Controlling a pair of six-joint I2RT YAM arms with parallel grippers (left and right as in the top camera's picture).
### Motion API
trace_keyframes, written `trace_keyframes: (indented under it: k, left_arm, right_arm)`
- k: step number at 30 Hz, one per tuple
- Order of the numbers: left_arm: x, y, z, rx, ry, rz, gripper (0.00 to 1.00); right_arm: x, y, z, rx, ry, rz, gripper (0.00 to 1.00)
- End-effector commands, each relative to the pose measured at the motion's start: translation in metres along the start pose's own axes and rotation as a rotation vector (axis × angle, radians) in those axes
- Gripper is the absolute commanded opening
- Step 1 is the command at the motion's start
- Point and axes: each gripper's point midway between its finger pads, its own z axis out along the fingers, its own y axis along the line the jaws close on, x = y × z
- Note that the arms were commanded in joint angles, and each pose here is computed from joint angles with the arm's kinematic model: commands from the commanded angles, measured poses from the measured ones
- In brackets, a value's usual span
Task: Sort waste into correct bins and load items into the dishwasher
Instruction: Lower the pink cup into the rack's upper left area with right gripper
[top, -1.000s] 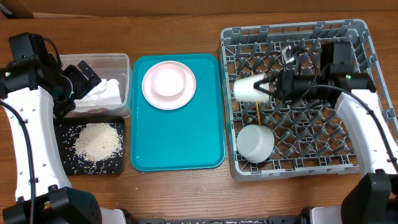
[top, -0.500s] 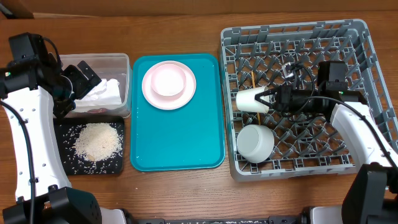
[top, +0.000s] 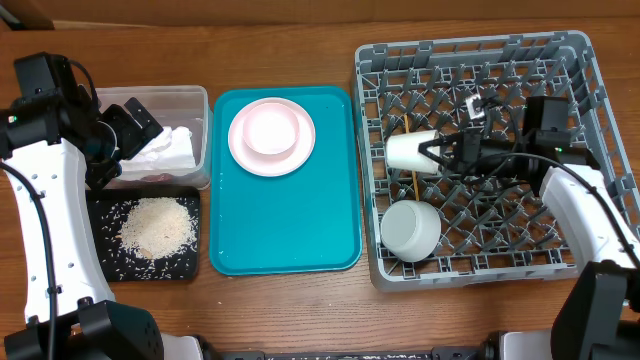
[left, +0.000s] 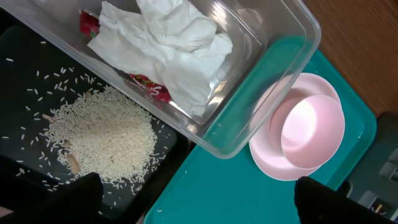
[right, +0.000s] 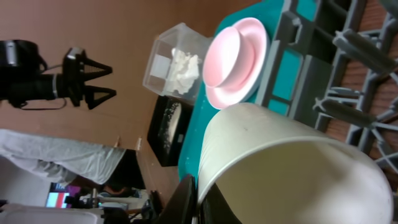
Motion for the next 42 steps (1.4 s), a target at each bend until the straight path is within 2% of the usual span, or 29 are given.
trace_keyframes:
  k: [1, 9, 23, 30, 36, 42]
  left_arm:
    - [-0.005, -0.004, -0.008, 0.018, -0.026, 0.003, 1.0]
    - [-0.005, -0.004, -0.008, 0.018, -0.026, 0.003, 1.0]
    - [-0.005, -0.004, -0.008, 0.018, -0.026, 0.003, 1.0]
    - [-0.005, -0.004, -0.008, 0.018, -0.026, 0.003, 1.0]
    - [-0.005, -0.004, -0.008, 0.018, -0.026, 0.003, 1.0]
    - [-0.005, -0.004, -0.008, 0.018, -0.026, 0.002, 1.0]
  right_arm:
    - [0.0, 0.016, 0.0, -0.117, 0.004, -0.013, 0.04]
    - [-0.001, 0.016, 0.0, -0.144, 0.004, -0.007, 0.04]
    - [0.016, -0.035, 0.018, -0.142, 0.035, 0.085, 0.04]
    - [0.016, -0.03, 0.018, -0.17, 0.035, 0.087, 0.04]
    - [0.021, -0.055, 0.02, -0.028, 0.044, 0.12, 0.04]
    - [0.023, -0.057, 0.02, -0.011, 0.048, 0.128, 0.05]
